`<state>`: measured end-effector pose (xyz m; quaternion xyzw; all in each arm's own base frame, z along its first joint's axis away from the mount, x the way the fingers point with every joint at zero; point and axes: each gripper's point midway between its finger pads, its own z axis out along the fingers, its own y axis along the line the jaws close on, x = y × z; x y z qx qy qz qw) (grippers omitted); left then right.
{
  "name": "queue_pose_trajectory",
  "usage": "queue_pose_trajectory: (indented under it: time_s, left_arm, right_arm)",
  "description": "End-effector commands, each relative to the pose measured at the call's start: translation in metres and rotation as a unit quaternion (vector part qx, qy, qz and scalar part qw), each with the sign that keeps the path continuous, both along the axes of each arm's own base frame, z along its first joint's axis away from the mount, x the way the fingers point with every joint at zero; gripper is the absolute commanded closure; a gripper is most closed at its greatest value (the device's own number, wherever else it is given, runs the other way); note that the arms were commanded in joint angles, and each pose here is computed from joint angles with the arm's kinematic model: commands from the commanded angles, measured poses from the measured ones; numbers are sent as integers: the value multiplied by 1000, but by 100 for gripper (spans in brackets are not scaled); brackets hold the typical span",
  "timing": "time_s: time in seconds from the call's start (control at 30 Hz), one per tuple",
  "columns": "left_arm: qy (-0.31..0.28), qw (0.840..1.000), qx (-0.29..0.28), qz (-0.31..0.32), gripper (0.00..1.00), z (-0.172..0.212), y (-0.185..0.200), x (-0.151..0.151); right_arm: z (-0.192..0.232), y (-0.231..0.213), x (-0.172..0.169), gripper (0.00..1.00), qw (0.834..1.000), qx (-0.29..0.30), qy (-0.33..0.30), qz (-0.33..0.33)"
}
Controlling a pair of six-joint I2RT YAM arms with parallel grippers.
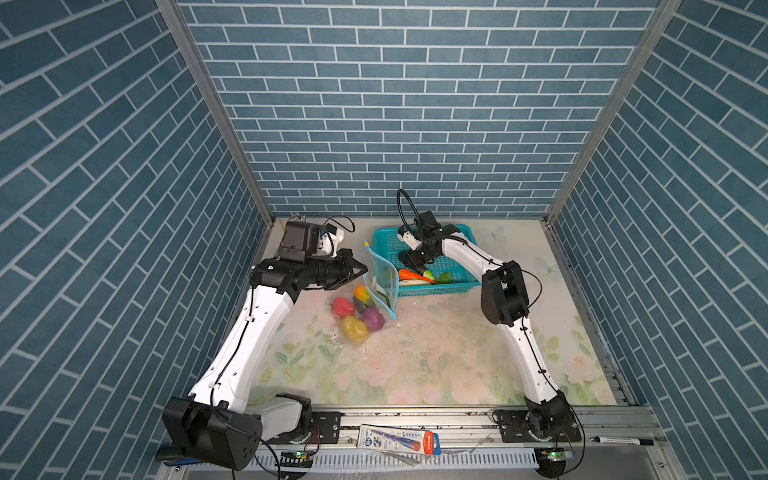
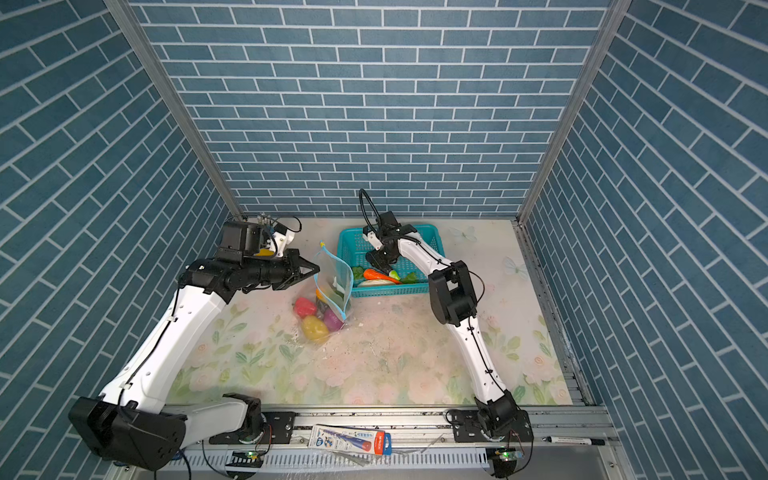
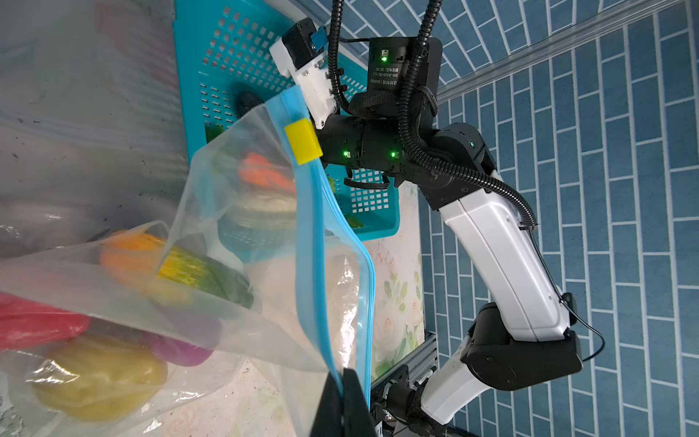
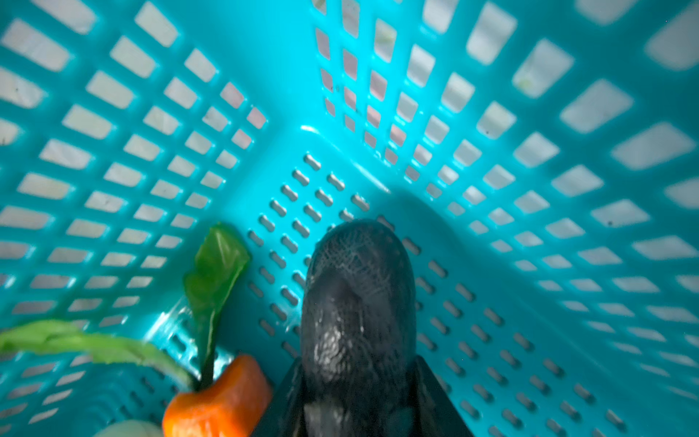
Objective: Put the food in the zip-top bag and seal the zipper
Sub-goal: 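Lower the right gripper into the basket and close on the black eggplant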
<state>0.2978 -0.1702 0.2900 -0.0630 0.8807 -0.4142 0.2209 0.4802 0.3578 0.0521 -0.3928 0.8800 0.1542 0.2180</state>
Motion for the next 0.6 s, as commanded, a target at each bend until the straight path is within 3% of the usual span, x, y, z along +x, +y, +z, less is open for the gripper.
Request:
queue_pose_trajectory:
  time_s: [0.0,0.57]
  left_arm:
    - [-5,1000,-1,-4,100,1,0,2]
    - [-7,1000,-6,-5,100,-1,-1,3]
  right_arm:
    - [27,-4,-3,67,1000,15,-10,-14]
    - [48,-17,0,69,998,36,-15,-55]
